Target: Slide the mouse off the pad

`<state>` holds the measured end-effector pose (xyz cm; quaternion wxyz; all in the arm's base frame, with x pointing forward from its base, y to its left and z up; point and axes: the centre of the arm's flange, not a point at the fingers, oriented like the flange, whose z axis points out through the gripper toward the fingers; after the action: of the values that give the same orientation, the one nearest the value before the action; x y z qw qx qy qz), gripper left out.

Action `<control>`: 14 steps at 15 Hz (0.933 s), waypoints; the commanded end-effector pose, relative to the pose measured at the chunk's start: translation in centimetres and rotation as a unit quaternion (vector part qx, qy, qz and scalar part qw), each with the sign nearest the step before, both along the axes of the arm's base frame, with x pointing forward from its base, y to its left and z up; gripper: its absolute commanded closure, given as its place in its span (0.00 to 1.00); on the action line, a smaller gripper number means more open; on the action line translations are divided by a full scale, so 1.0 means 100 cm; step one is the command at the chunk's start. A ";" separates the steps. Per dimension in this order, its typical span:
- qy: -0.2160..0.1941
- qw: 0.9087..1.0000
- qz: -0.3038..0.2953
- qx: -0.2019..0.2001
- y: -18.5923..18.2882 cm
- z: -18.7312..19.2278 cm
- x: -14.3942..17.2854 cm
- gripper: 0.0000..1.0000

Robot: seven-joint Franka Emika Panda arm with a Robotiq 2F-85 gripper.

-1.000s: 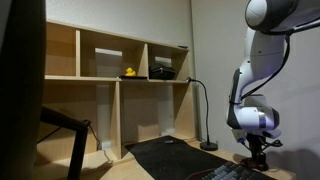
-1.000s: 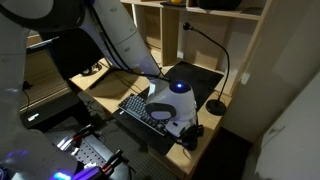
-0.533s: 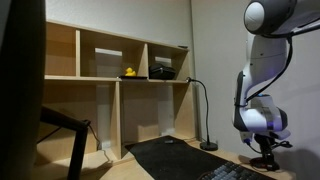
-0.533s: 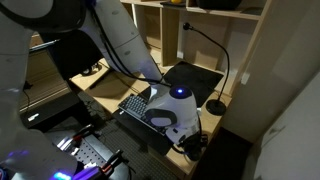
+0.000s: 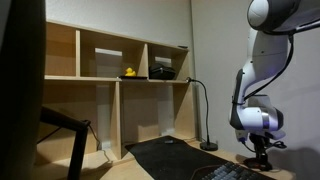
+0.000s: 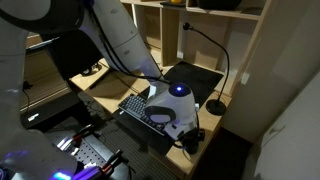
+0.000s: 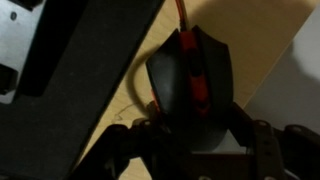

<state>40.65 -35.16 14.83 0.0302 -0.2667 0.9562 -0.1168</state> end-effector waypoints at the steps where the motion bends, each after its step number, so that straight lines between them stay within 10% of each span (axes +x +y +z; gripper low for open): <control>1: 0.029 0.998 0.010 0.046 0.024 -0.051 -0.002 0.57; 3: 0.038 0.998 0.008 0.050 0.025 -0.051 0.000 0.42; 4: 0.046 0.997 0.018 0.056 0.024 -0.050 -0.001 0.08; 14: 0.053 0.997 0.051 -0.008 0.027 -0.001 -0.012 0.00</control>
<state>41.22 -33.65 14.11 0.0077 -0.3168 0.9441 -0.0905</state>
